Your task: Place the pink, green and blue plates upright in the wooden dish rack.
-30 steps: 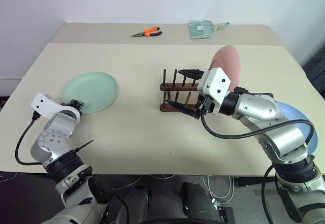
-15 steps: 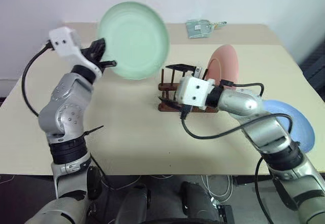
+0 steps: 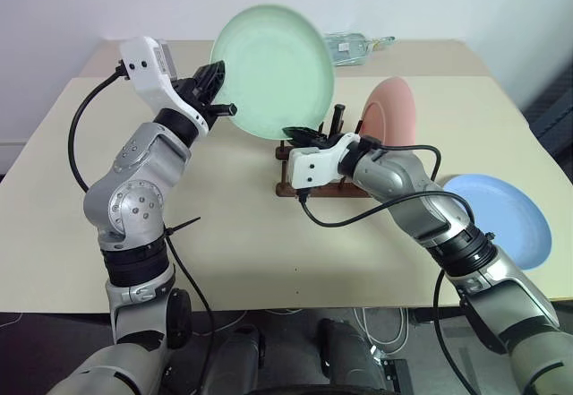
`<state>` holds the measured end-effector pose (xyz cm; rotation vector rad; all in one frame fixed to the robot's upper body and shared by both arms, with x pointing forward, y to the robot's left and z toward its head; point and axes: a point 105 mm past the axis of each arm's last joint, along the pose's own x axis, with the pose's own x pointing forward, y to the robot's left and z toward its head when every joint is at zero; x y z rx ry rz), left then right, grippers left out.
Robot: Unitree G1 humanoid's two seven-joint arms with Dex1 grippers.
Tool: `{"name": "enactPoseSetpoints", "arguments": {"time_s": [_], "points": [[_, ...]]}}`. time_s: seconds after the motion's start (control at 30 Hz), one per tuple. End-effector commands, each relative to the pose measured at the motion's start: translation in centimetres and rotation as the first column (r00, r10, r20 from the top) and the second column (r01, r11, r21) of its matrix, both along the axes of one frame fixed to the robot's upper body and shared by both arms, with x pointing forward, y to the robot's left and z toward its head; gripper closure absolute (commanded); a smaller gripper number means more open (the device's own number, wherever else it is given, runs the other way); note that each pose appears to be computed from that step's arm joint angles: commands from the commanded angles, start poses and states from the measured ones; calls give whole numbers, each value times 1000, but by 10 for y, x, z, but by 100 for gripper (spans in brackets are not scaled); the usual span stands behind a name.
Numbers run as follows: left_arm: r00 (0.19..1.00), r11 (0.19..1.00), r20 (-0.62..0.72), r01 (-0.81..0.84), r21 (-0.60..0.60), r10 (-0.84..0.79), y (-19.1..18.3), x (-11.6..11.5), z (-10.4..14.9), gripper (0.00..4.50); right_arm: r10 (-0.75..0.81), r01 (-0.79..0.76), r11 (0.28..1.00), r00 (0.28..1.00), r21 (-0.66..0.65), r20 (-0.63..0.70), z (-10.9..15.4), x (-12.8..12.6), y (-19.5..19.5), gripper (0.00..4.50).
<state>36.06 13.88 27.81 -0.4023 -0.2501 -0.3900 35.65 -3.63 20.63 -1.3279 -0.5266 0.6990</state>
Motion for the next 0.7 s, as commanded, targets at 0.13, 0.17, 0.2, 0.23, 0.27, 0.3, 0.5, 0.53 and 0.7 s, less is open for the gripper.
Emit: {"name": "enactPoseSetpoints", "arguments": {"time_s": [0.13,0.17,0.2,0.23,0.27,0.3,0.5,0.53,0.7], "points": [[933,903,126,-282,-326,337,82,0,51,87,35,-47,959,998,279,49,47,-19,-11,450],[912,892,130,-337,-303,389,92,1,50,87,67,-67,935,998,347,13,50,-26,-13,450],[897,892,145,-373,-254,417,96,2,47,87,106,-84,906,994,415,-30,52,-33,-16,450],[892,903,170,-389,-180,418,95,3,42,87,157,-94,864,984,494,-88,55,-41,-20,450],[899,917,186,-380,-117,396,90,4,35,87,195,-88,824,971,560,-135,58,-46,-26,450],[914,934,193,-356,-42,357,83,5,25,87,227,-58,771,955,635,-188,62,-49,-34,450],[991,902,19,114,416,-134,9,-18,-76,87,462,120,467,811,876,-358,77,-67,-64,450],[972,876,-49,228,425,-229,0,-29,-92,87,481,150,435,795,888,-370,76,-68,-66,450],[837,683,-275,546,485,-473,-20,-75,-141,87,517,236,391,743,889,-425,66,-71,-67,450]]}}
